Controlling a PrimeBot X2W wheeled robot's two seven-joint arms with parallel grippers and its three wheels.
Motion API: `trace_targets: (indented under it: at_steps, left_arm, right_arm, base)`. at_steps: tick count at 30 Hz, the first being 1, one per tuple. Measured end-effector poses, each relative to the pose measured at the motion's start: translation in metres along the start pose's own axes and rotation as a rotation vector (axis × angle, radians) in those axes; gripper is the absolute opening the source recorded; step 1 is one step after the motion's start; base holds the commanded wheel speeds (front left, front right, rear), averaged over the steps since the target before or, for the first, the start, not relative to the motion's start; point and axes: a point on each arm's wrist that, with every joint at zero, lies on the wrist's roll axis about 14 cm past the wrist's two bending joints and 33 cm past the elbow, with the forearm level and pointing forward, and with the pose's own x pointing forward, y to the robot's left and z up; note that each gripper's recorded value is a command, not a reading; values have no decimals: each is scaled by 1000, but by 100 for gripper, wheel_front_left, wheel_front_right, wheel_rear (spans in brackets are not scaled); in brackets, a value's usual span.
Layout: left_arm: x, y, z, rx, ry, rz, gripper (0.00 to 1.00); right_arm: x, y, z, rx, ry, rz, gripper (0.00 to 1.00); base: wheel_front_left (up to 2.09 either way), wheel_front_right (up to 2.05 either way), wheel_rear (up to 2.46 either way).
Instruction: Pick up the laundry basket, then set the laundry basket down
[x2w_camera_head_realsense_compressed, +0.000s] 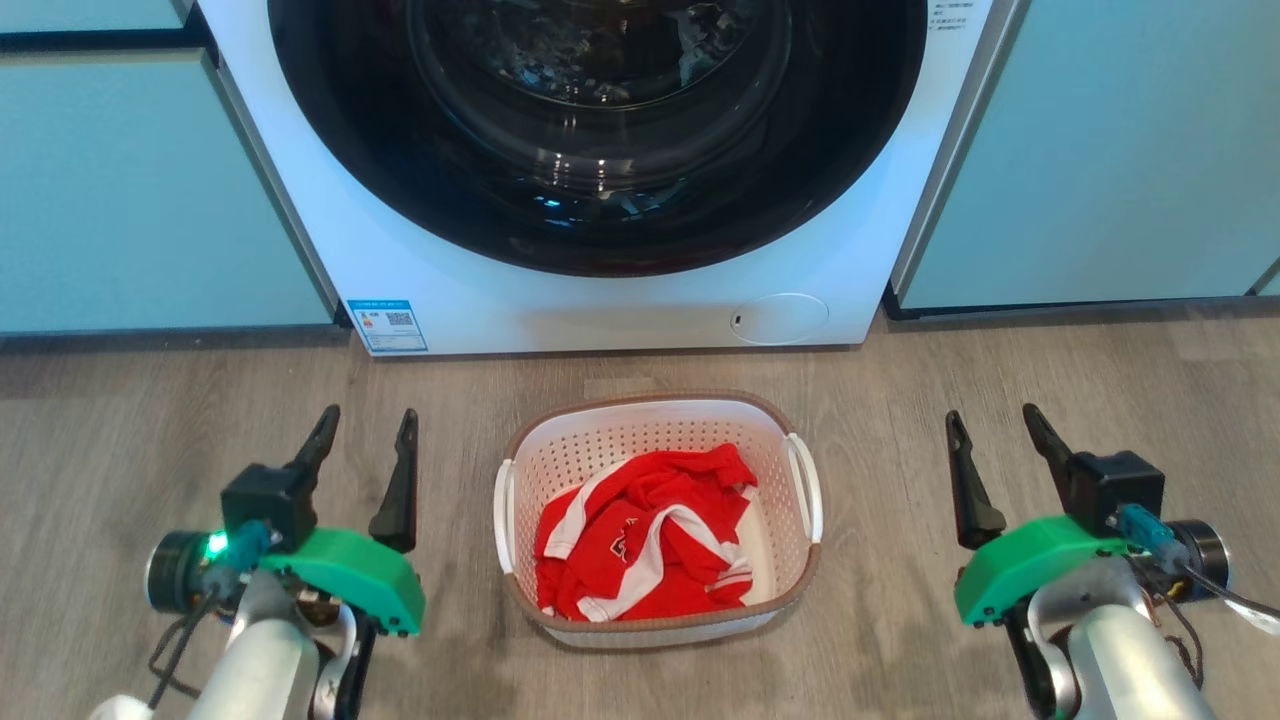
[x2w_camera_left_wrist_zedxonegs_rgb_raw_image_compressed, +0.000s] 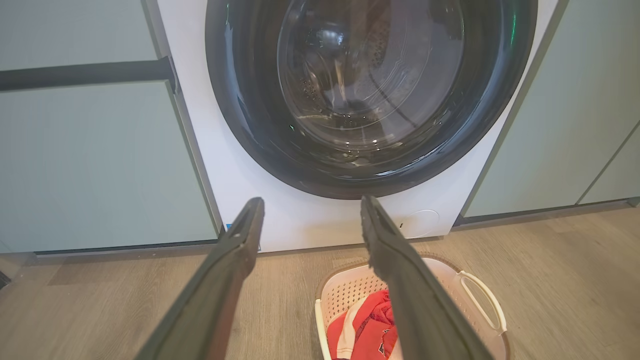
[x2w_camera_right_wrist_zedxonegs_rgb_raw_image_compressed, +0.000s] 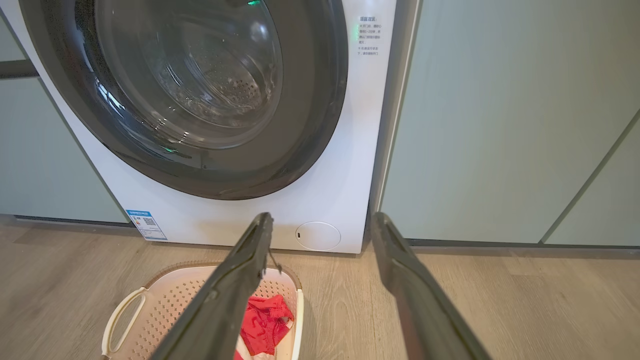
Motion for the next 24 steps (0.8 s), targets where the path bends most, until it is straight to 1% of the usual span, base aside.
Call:
trace_targets:
  at_steps: [9, 14, 18, 24]
  left_arm:
    - [-2, -5, -4, 73, 2, -17, 100]
    - [-2, -6, -4, 112, -8, -20, 100]
    - [-2, -6, -4, 123, -10, -20, 100]
    - [-2, -5, -5, 113, -7, -12, 100]
  right_arm:
    - [0, 4, 4, -66, -21, 15, 100]
    - [0, 3, 6, -72, -36, 9, 100]
    - [-1, 0, 8, -65, -47, 0, 100]
    - [-1, -1, 10, -16, -55, -13, 100]
  base:
    - [0, 0, 0]
    - [0, 0, 0]
    - [0, 0, 0]
    - [0, 0, 0]
